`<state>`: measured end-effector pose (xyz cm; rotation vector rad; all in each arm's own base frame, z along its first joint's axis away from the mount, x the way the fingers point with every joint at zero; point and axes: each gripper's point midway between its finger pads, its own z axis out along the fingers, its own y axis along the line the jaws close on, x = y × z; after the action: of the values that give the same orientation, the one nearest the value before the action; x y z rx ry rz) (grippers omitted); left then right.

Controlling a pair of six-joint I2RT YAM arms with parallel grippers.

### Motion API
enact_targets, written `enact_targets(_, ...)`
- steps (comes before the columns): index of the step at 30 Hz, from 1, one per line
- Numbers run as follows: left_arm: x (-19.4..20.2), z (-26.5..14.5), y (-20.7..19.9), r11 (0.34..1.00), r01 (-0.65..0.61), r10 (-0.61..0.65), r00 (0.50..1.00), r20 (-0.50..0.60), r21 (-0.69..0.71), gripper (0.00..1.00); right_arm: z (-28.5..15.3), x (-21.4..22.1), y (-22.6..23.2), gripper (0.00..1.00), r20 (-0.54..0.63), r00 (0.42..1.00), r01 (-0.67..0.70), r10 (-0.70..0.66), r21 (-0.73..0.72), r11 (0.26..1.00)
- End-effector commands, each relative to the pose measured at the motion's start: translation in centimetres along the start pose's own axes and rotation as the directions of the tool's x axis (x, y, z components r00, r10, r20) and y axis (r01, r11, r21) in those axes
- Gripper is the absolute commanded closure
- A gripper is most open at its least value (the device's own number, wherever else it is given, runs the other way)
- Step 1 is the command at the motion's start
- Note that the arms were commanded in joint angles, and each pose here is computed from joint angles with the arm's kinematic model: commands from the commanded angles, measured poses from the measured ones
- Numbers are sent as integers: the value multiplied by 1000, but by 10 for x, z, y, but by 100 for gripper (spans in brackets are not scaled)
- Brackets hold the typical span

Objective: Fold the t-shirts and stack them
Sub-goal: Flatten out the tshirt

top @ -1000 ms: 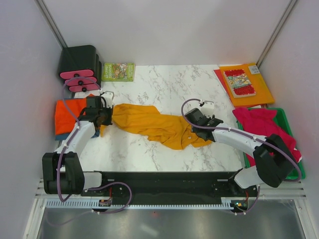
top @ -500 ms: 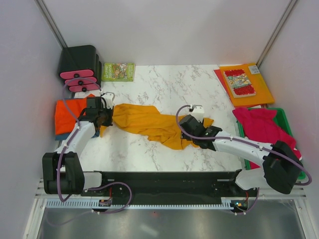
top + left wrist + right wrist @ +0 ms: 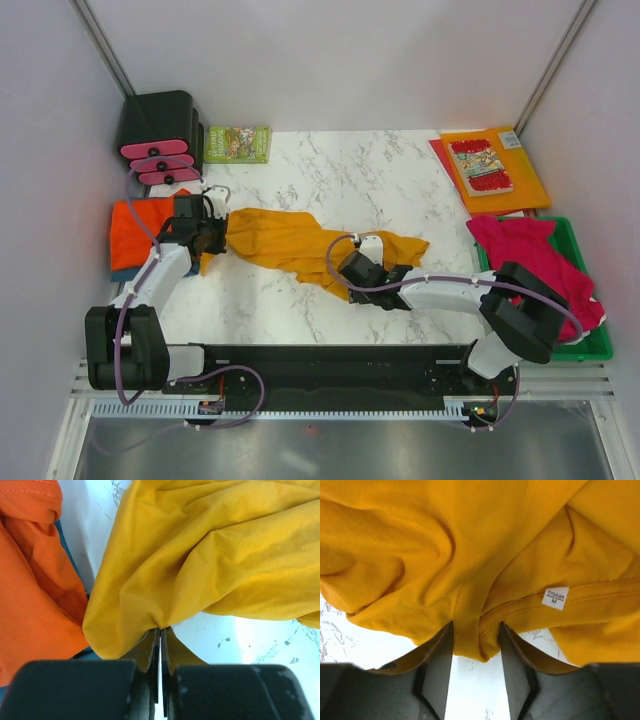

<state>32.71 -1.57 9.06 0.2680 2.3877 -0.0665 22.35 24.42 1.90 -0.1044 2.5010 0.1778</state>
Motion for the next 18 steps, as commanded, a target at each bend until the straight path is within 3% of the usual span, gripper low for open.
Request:
enact_targets(1, -2, -2, -4, 1000, 1, -2, 1000, 18, 24, 98, 4, 0, 13, 57, -1, 1000, -27, 27, -28, 999)
enact_targets(4, -3, -1, -4, 1000, 2, -3, 1000, 20, 27, 98, 3, -2, 6, 98, 11, 999, -35, 35, 10, 999)
enact_targets(8, -6, -3, -3, 1000, 6, -7, 1000, 27, 21, 98, -7, -13, -3, 100, 63, 997, -52, 49, 48, 997)
enact_targets(10, -11, -6, -2, 1000, 2, -3, 999, 43, 17, 98, -22, -39, -9, 100, 160, 985, -83, 70, 76, 994)
enact_targets(14, -46, -33, 2, 1000, -14, 14, 991, 131, -6, 98, -82, -122, -49, 100, 357, 933, -126, 51, 190, 974)
enact_targets(15, -76, -51, 5, 1000, -20, 24, 979, 201, -21, 98, -116, -172, -70, 100, 451, 888, -190, 88, 185, 964)
enact_targets(17, -101, -71, 5, 1000, -21, 26, 969, 245, -22, 98, -152, -217, -99, 100, 533, 836, -256, 128, 174, 951)
enact_targets(18, -131, -91, 7, 999, -20, 28, 950, 311, -30, 98, -187, -252, -124, 100, 611, 778, -311, 145, 175, 934)
